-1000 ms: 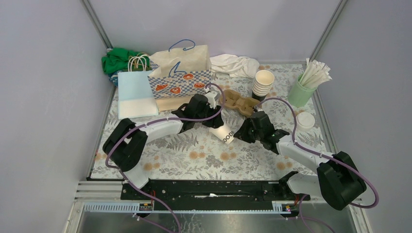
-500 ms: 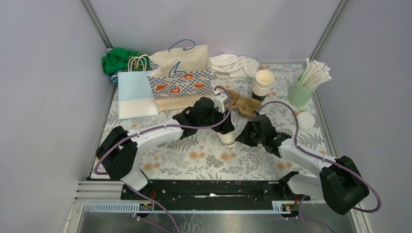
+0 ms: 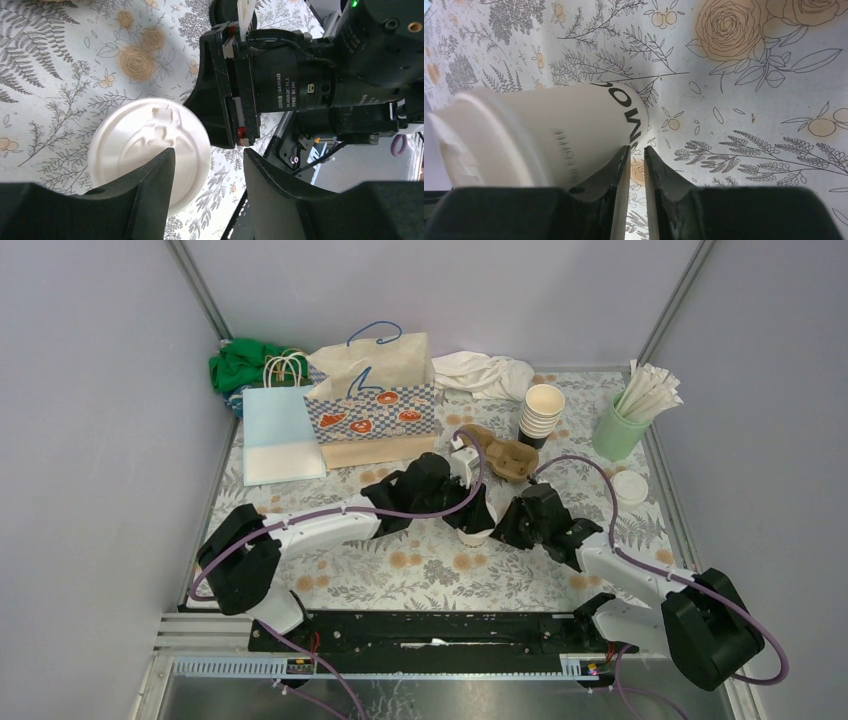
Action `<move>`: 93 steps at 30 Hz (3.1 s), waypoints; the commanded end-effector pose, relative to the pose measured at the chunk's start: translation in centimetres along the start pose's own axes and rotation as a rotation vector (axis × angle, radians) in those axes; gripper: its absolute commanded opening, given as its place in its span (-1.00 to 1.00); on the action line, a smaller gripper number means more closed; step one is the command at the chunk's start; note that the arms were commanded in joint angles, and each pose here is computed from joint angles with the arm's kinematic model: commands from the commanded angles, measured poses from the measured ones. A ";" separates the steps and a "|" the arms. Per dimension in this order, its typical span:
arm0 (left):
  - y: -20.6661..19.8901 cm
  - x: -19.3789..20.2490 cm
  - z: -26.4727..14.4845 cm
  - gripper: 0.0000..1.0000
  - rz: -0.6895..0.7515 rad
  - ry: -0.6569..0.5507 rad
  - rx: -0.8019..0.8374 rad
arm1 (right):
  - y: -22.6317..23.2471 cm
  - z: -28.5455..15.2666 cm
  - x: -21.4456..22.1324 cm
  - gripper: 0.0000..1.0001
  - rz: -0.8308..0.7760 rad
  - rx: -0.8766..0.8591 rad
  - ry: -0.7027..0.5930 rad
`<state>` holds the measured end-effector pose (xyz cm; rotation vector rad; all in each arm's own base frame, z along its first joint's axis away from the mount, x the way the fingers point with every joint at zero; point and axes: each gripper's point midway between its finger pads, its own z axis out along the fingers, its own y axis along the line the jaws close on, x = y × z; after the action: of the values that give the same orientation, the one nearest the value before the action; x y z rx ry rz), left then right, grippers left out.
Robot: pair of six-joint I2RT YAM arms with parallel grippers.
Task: Pack the takeout coffee
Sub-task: Adjust the coffee cup at the center of the board, then close the cup lid on the coffee cup.
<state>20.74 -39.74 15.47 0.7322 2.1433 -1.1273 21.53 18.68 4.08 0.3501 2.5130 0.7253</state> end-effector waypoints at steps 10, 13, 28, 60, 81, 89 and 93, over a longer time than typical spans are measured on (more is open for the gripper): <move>-3.2 -3.1 -1.4 0.16 0.025 -0.083 0.072 | -1.0 -3.8 -3.7 -0.45 -0.075 0.107 -0.172; -3.8 -4.1 -1.9 0.17 0.038 -0.097 0.073 | -0.7 -4.8 -4.5 -0.44 -0.096 0.116 -0.198; -2.9 -8.0 -7.7 0.28 0.068 -0.182 -0.116 | 4.5 -9.2 -8.2 0.27 -0.261 0.026 -0.247; 5.8 -11.8 -23.4 0.98 -0.048 -0.386 -0.580 | 10.9 -6.6 -6.1 0.99 -0.450 0.265 -0.125; 6.2 -8.2 -19.3 0.89 -0.201 -0.331 -0.357 | 10.0 -4.7 -3.5 0.99 -0.491 0.336 -0.037; 7.0 -5.7 -16.8 0.76 -0.270 -0.277 -0.304 | 9.8 -4.5 -3.3 0.90 -0.502 0.344 -0.026; 7.2 -5.0 -15.7 0.73 -0.298 -0.259 -0.271 | 9.5 -4.3 -3.2 0.91 -0.512 0.359 -0.014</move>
<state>24.60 -22.32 21.55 0.1390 2.2296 -0.8777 22.46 23.24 12.84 -0.1593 2.5727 0.0951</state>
